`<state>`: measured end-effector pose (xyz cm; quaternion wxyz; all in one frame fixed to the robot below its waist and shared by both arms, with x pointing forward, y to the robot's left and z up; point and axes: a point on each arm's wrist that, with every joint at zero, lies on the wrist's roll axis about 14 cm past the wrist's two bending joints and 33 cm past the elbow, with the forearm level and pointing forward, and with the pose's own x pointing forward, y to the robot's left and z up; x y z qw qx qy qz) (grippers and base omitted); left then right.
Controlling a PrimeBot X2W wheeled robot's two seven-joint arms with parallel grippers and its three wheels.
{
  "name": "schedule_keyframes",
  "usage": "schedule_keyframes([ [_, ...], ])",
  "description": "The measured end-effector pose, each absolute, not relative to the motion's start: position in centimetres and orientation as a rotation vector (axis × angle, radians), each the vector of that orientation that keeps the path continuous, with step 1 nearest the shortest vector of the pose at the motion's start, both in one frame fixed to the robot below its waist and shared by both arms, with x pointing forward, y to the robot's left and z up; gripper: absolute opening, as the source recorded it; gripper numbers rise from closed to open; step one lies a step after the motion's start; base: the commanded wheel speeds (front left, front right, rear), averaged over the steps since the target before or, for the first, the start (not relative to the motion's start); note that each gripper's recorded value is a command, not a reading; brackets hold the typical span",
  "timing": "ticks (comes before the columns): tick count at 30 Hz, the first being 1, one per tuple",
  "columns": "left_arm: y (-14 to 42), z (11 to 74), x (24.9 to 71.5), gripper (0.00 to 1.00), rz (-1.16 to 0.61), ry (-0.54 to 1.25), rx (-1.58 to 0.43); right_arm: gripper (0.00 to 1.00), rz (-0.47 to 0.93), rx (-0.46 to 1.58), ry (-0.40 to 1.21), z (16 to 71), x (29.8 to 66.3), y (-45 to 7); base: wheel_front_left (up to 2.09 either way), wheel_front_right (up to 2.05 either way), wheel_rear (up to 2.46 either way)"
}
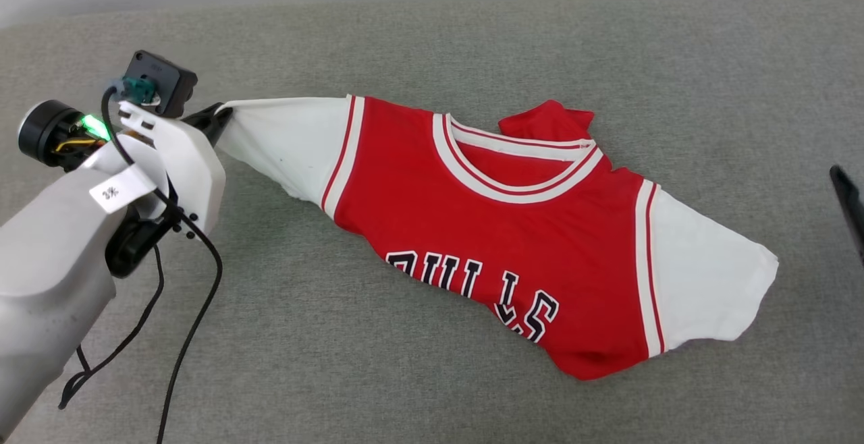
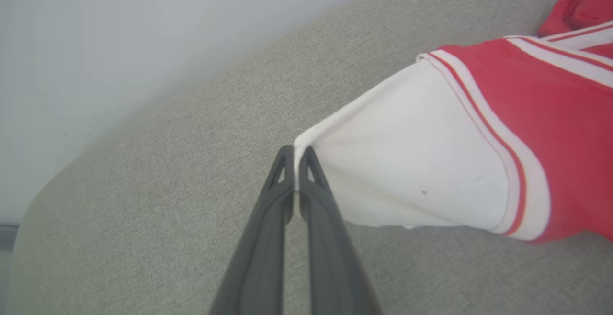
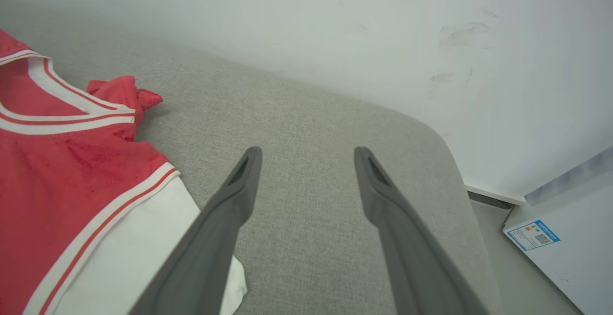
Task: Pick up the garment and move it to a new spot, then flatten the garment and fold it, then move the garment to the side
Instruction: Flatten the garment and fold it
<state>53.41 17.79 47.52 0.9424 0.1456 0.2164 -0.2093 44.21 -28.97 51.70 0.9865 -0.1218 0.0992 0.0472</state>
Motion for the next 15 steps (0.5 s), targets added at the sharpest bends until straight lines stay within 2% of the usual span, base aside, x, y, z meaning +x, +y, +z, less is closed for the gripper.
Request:
schedule_keyframes([
  [8,17.4,48.0,52.3,0.00,-0.426,0.388,0.267,1.00,0.251,-0.246,0.654,46.5,42.4,-27.4,0.00,0.00,0.00],
  [15,16.8,47.9,51.9,0.00,-0.440,0.367,0.249,1.00,0.290,-0.235,0.876,42.5,42.1,-26.5,0.00,0.00,0.00],
])
